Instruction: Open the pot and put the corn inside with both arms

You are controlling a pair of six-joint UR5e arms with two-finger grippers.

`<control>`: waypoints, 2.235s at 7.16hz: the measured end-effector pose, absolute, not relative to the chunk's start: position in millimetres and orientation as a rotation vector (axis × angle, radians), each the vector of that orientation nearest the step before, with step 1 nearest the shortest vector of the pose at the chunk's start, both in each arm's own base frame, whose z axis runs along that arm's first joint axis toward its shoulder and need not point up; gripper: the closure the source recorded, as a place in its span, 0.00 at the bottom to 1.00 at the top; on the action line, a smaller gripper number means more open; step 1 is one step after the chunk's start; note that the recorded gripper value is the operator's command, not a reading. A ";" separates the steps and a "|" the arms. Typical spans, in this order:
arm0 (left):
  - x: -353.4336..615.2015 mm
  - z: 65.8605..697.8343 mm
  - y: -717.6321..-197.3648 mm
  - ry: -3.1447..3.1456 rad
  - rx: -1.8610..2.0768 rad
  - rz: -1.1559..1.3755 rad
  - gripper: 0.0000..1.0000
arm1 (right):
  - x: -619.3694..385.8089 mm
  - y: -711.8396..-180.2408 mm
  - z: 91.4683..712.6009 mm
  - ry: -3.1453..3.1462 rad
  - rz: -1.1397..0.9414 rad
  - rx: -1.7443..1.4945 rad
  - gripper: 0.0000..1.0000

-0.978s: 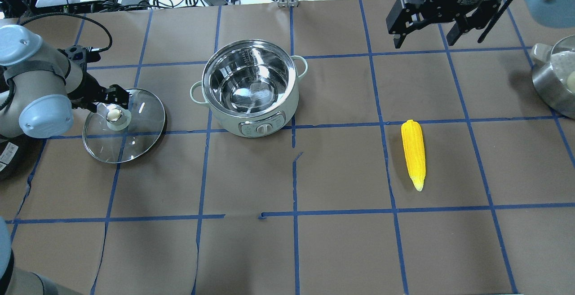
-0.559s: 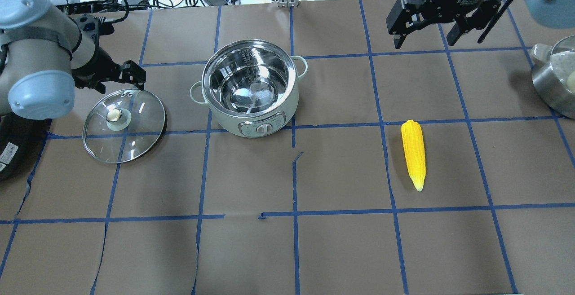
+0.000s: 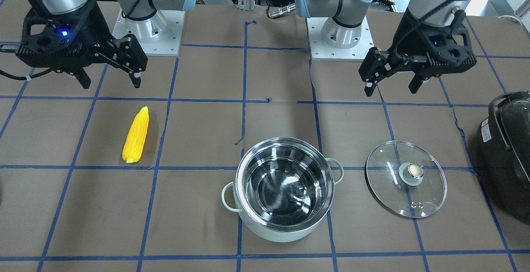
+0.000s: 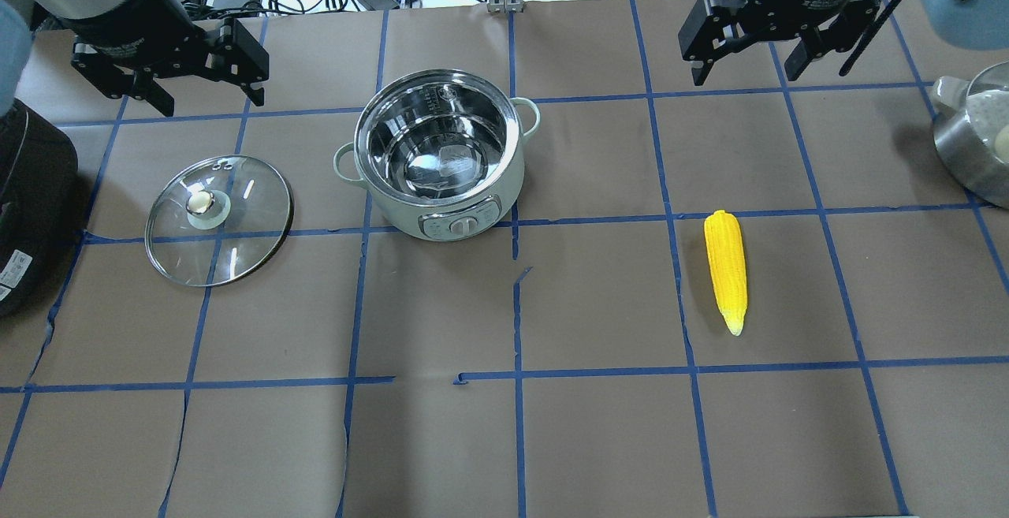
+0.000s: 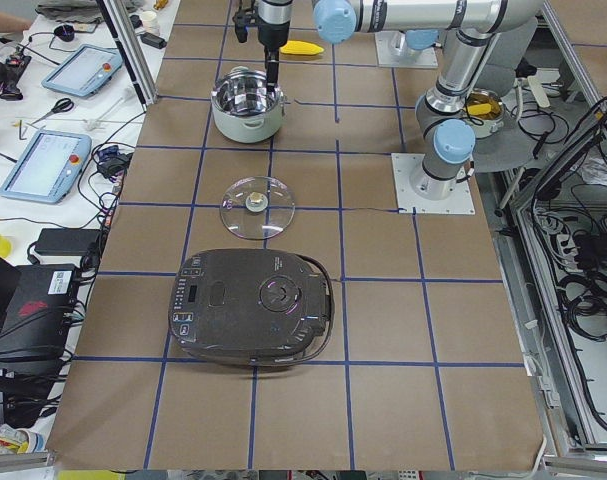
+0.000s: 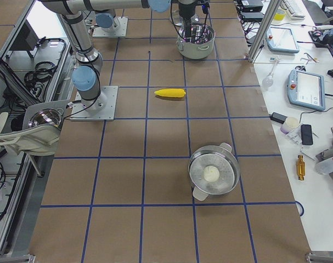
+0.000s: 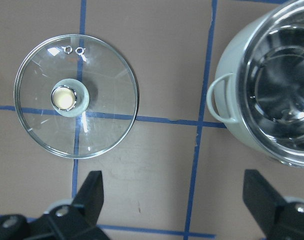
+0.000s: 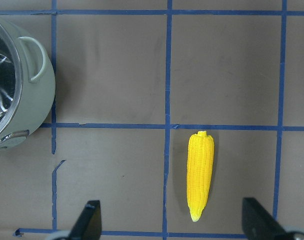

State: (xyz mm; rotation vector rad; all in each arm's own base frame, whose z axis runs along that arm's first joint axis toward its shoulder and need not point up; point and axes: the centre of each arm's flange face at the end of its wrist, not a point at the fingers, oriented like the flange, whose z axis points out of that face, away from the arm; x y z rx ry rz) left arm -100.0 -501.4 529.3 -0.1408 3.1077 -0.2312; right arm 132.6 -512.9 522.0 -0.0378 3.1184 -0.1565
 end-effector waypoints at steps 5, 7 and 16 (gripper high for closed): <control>-173.1 555.7 -473.0 3.098 -0.052 -0.301 0.00 | 120.5 -516.9 516.7 3.135 -0.126 -0.006 0.00; -175.4 558.0 -472.8 3.091 -0.048 -0.311 0.00 | 103.9 -529.8 501.1 3.138 -0.078 0.035 0.00; -175.7 560.7 -465.8 3.092 -0.051 -0.323 0.00 | 52.1 -478.5 209.6 3.116 -0.044 0.161 0.16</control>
